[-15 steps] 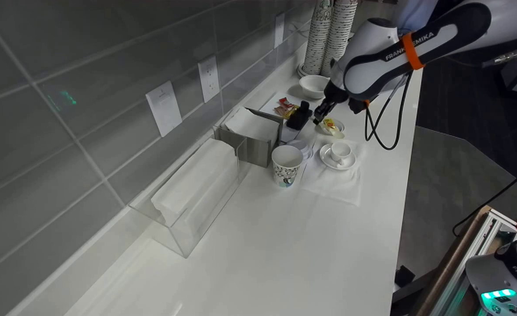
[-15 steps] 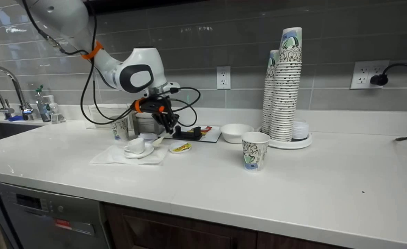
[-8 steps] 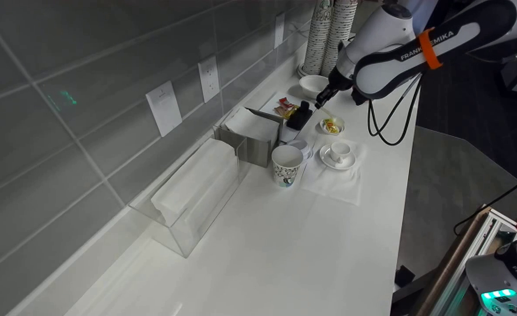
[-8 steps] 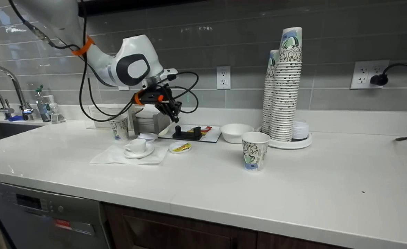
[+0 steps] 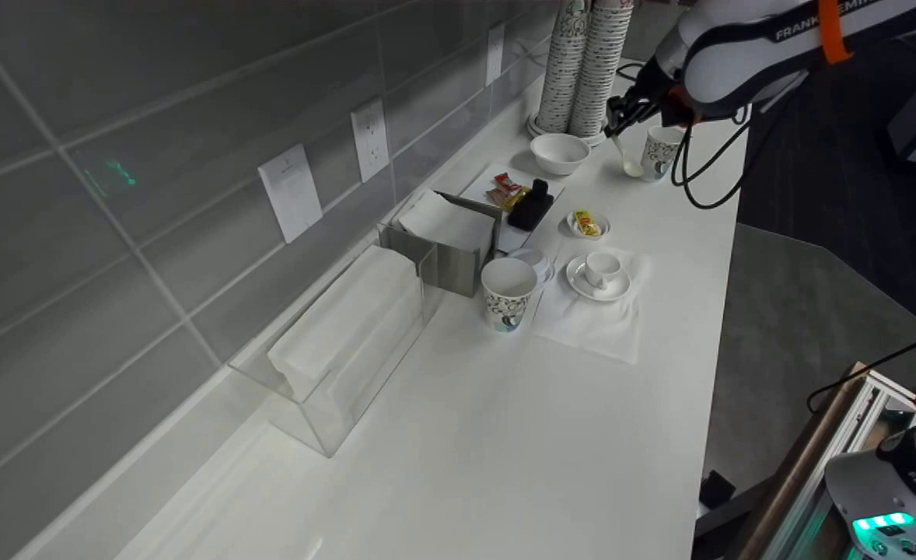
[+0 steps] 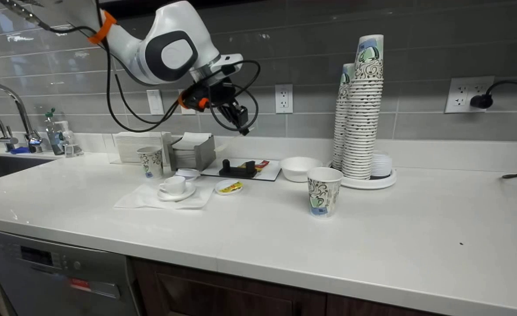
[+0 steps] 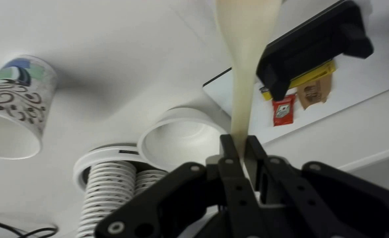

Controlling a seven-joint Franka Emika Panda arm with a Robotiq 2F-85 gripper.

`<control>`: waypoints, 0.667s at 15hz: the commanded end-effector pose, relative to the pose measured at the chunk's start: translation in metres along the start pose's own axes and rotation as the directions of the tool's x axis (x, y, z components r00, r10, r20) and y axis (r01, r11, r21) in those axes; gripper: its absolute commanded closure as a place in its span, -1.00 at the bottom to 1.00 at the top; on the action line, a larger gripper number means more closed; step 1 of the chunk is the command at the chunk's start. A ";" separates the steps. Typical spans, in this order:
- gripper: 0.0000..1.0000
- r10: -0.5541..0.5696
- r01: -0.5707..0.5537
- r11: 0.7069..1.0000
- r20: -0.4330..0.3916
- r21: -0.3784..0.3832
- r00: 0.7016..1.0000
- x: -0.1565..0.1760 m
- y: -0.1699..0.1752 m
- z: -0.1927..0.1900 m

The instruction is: Move the spoon to the white bowl

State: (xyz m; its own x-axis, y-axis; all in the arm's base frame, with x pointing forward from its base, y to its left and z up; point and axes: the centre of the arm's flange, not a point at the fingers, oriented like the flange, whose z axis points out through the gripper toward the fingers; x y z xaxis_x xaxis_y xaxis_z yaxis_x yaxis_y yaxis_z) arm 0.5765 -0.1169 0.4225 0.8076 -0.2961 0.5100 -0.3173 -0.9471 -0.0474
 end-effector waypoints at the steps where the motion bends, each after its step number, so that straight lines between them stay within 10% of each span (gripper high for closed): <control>1: 0.94 0.194 -0.195 0.980 -0.031 -0.028 0.980 0.016 0.051 -0.025; 4: 0.94 0.329 -0.338 0.937 -0.107 -0.084 0.938 0.028 0.086 -0.034; 10: 0.74 0.320 -0.327 0.942 -0.090 -0.072 0.943 0.025 0.095 -0.030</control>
State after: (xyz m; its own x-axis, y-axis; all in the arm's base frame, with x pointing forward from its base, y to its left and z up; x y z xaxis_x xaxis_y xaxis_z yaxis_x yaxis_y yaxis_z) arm 0.5518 -0.2103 0.4564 0.6150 -0.5714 0.5434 -0.5989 -0.7867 -0.1495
